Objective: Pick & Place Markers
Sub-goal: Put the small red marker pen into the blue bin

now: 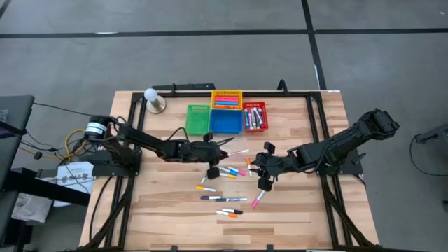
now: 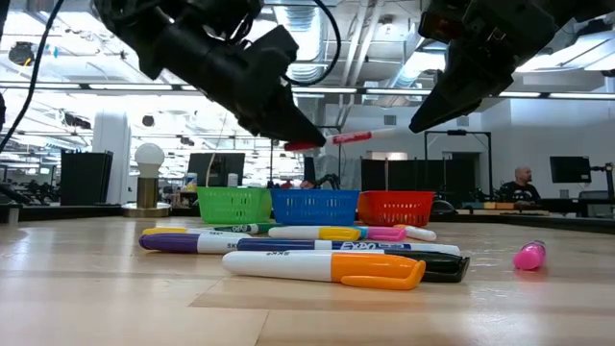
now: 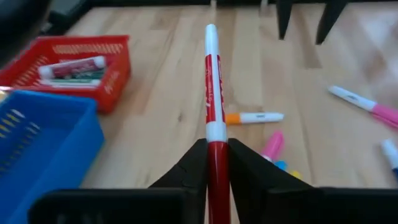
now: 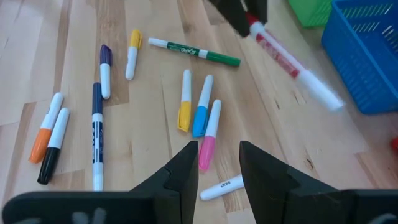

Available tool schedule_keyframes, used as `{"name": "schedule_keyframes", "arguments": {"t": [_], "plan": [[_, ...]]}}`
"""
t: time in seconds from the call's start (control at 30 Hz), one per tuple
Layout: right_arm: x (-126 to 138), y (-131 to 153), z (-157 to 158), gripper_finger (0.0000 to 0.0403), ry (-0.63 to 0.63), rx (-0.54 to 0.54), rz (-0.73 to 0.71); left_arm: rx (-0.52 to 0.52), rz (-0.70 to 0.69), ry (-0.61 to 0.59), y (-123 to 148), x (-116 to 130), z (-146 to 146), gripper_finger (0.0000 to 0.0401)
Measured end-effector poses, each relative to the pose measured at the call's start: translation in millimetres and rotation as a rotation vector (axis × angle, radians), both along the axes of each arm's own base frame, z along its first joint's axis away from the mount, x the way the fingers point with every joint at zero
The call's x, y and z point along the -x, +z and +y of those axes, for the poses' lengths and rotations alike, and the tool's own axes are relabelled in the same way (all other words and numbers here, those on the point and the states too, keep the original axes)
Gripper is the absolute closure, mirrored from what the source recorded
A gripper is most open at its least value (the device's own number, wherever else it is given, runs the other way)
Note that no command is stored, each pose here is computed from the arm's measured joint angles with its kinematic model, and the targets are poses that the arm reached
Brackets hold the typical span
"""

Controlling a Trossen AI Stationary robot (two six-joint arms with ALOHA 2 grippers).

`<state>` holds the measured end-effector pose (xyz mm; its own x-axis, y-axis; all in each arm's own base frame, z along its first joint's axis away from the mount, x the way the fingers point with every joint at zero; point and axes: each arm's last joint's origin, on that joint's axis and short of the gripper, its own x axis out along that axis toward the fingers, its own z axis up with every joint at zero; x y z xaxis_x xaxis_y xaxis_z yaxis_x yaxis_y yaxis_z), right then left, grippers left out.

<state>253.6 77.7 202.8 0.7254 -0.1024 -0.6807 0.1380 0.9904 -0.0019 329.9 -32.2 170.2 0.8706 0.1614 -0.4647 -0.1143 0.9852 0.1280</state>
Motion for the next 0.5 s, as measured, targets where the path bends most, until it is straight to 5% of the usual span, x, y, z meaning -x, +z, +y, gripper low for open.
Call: {"name": "schedule_keyframes", "arguments": {"t": [0.37,0.5], "plan": [[0,0,0,0.0296,-0.001,0.000,-0.001,-0.250,0.008,0.173,17,4,63,0.0336],[0,0,0,0.0296,0.000,0.000,0.000,-0.257,0.029,0.180,16,8,96,0.0349]]}}
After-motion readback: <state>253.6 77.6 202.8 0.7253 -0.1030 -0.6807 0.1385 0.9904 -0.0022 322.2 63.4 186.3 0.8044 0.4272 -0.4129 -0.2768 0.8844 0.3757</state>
